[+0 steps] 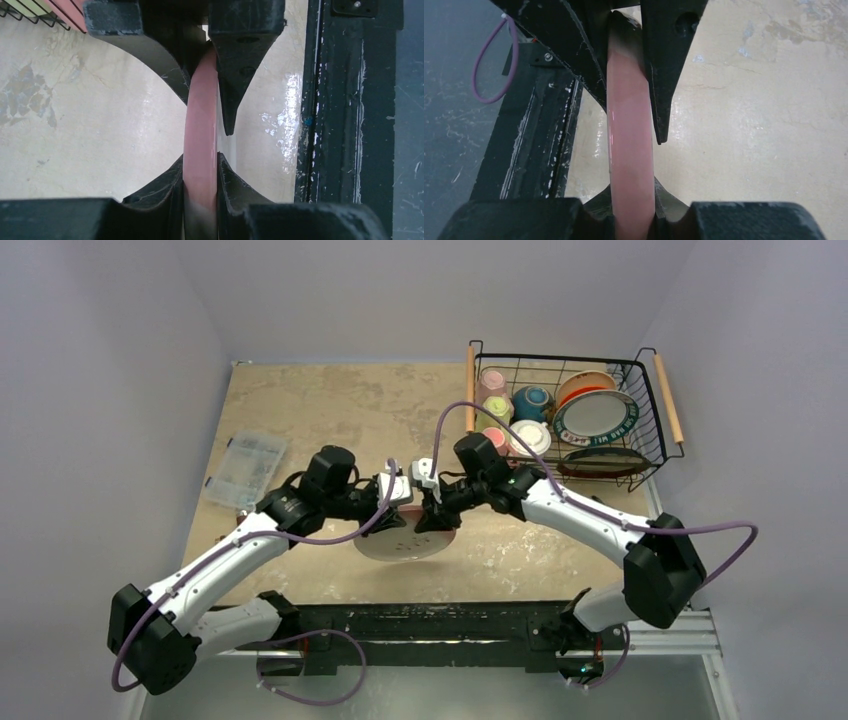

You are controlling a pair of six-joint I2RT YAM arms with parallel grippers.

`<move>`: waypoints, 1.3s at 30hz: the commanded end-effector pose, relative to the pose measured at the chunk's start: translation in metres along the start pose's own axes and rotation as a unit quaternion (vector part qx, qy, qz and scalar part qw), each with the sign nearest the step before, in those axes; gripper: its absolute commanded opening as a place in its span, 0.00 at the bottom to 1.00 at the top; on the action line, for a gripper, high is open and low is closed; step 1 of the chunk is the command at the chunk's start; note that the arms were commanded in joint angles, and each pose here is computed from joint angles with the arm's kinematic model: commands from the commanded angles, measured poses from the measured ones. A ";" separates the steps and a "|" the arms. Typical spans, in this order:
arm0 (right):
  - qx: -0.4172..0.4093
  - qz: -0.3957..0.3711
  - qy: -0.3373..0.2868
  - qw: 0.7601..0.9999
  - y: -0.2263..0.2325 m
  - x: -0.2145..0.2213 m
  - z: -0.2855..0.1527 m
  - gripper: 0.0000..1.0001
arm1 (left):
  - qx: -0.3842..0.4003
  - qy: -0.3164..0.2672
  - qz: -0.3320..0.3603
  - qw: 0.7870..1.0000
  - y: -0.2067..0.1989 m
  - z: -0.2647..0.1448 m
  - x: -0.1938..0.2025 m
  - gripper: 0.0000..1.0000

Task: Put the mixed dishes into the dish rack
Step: Insert the plate into the dish rack.

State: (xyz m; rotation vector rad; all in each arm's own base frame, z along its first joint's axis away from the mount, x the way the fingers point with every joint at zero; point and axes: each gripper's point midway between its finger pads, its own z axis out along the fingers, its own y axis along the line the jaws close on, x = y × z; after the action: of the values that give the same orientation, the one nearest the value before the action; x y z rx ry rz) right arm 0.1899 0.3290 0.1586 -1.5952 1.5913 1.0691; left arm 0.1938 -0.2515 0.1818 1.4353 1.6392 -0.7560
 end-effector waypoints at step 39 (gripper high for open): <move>0.524 -0.260 0.261 0.768 -0.096 -0.151 -0.346 0.00 | -0.203 -0.141 0.037 0.968 0.027 -0.036 -0.079 0.92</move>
State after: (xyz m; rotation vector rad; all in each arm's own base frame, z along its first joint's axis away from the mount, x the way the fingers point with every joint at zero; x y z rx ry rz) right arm 0.2971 0.1499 0.4193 -1.4005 1.4275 -0.3194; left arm 0.2156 -0.2487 0.2702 1.0483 1.4176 -0.5172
